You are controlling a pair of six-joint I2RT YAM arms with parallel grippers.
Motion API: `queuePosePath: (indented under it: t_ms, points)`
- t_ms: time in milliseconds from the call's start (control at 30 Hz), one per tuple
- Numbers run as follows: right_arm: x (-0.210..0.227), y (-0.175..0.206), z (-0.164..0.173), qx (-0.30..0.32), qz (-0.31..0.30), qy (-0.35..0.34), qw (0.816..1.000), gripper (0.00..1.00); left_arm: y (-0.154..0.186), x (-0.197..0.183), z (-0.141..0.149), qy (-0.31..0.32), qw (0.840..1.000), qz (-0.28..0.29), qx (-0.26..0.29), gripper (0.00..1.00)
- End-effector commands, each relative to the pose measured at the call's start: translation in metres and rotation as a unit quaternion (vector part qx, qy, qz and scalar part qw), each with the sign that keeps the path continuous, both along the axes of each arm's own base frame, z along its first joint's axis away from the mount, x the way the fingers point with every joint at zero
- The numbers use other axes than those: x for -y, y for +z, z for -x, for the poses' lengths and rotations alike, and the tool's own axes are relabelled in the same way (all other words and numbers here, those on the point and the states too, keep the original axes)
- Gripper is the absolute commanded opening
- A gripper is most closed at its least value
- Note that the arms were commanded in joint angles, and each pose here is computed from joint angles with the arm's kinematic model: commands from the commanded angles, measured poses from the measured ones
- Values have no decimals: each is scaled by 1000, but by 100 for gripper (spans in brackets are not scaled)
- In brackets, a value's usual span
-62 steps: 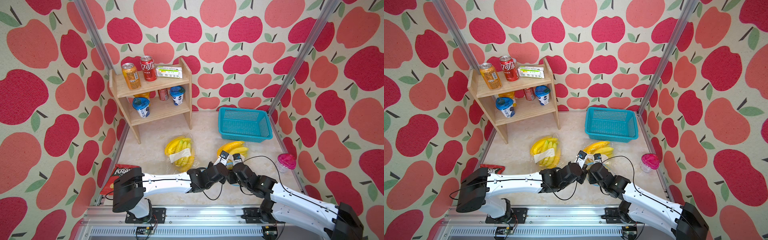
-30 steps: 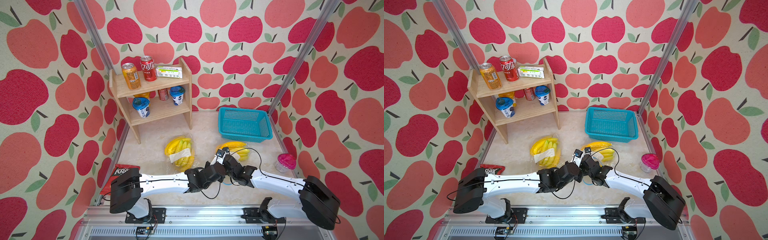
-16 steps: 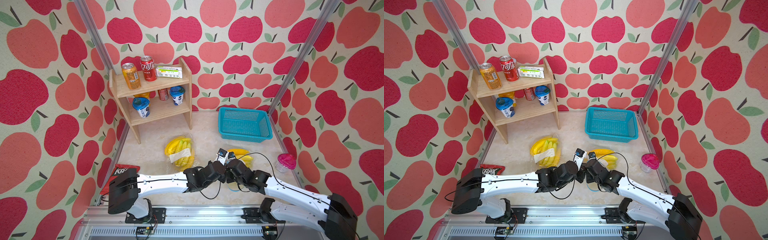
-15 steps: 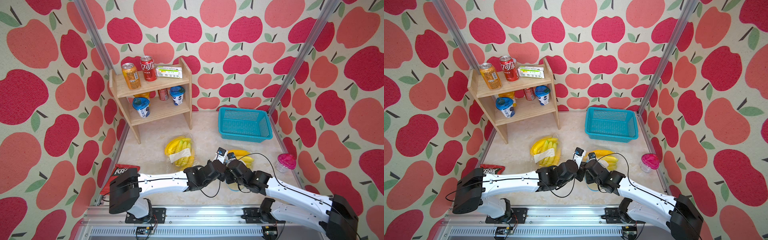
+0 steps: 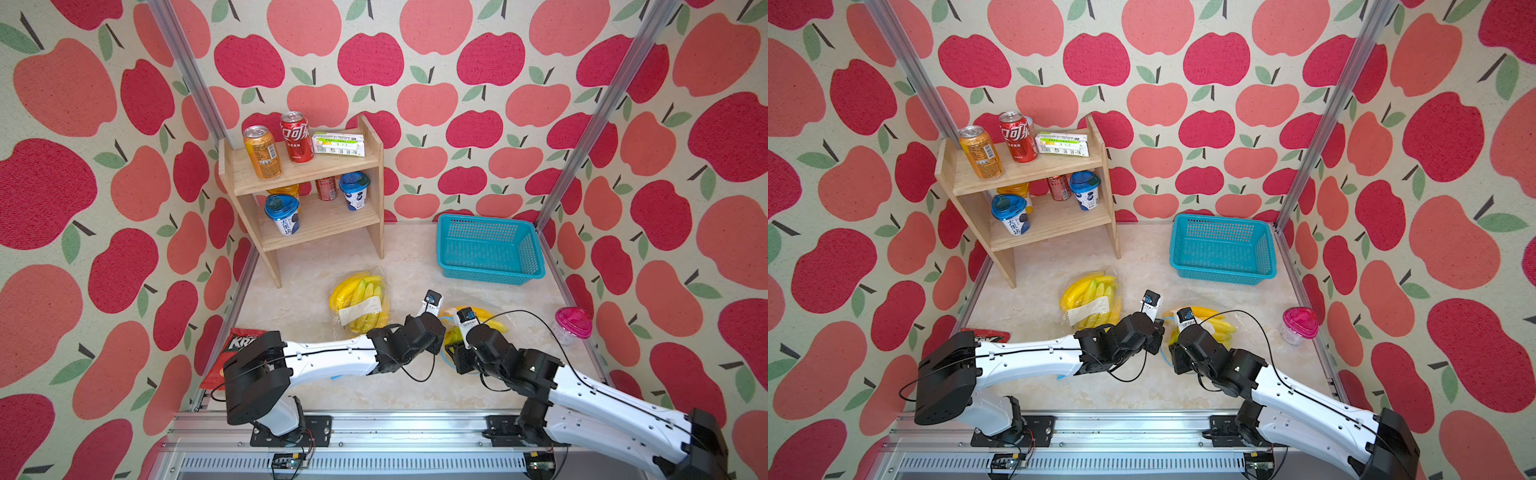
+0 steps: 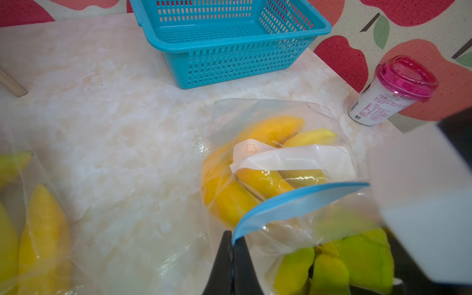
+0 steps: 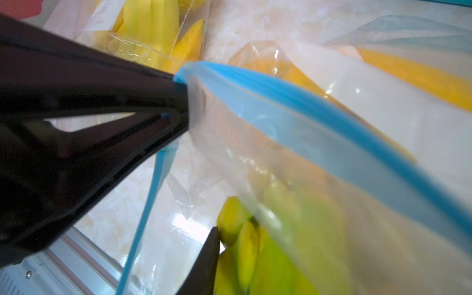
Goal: Open the zip-top bag and take out the banana
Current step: Pick up the banana from the zipper food storage bag.
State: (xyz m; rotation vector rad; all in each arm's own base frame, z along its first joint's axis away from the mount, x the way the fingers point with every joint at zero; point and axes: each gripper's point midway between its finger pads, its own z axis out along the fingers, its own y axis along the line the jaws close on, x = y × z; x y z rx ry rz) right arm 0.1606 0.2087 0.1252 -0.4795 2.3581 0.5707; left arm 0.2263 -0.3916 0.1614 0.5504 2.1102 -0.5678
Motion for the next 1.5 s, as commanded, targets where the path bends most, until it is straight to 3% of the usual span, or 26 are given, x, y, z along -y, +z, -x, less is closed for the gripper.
queuePosePath:
  t_ms: [0,300,533,733,1067,1233,1467]
  points:
    - [-6,44,-4,48,-59,4,997,10,-1,8,1,-8,1000,-7,-4,0]
    - [-16,86,6,82,-144,41,985,13,-12,6,-1,-3,1000,-23,-19,0]
    - [-29,48,23,-5,-103,82,991,15,3,8,-6,-11,1000,-16,-14,0]
    - [-40,48,28,-20,-134,100,986,16,10,15,-4,-20,1000,-7,-19,0]
    - [-34,116,34,47,-202,121,971,14,4,8,-3,-11,1000,-11,-24,0]
    - [-30,136,34,71,-195,131,969,14,2,-1,-3,-3,1000,-4,-30,0]
    - [-4,161,12,151,-230,55,960,13,2,-14,2,-2,999,10,-37,0]
